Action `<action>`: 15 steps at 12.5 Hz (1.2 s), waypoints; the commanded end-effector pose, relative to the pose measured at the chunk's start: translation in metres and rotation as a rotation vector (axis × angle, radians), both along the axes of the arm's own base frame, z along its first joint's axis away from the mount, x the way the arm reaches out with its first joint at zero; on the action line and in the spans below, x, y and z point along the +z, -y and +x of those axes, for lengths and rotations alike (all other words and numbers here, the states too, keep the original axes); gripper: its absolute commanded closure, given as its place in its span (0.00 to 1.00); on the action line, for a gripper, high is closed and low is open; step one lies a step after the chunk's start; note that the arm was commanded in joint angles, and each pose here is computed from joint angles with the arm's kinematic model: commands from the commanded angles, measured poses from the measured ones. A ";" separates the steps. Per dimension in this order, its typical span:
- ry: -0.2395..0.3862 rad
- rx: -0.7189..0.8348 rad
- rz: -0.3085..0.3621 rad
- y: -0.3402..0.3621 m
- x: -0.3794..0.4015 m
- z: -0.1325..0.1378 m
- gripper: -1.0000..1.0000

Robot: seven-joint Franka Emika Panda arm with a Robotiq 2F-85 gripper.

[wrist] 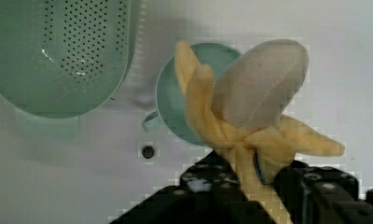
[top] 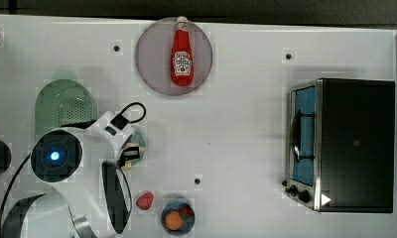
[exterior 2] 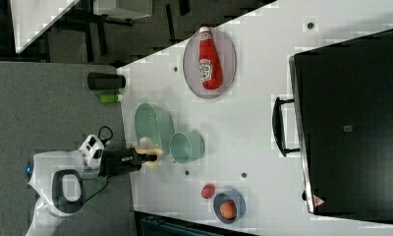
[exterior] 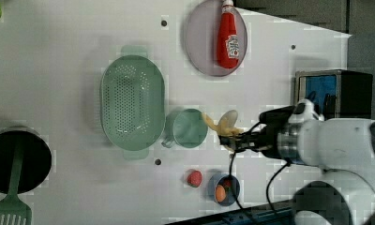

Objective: Pick Banana and place it in mug.

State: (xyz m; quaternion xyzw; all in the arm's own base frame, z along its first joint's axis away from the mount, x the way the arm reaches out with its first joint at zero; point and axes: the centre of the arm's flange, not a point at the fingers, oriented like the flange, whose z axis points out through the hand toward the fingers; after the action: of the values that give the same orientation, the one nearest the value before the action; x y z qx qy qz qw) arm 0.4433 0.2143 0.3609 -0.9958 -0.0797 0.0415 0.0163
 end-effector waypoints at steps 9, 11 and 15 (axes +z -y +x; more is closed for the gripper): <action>0.033 -0.128 0.026 -0.010 -0.087 0.020 0.19; 0.039 -0.145 0.027 -0.007 -0.086 0.022 0.00; 0.137 -0.198 0.046 0.013 -0.041 0.045 0.00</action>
State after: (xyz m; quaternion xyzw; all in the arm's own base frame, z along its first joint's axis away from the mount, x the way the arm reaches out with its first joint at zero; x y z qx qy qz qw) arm 0.4605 0.2190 0.2836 -0.9988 -0.0385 0.0200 0.0241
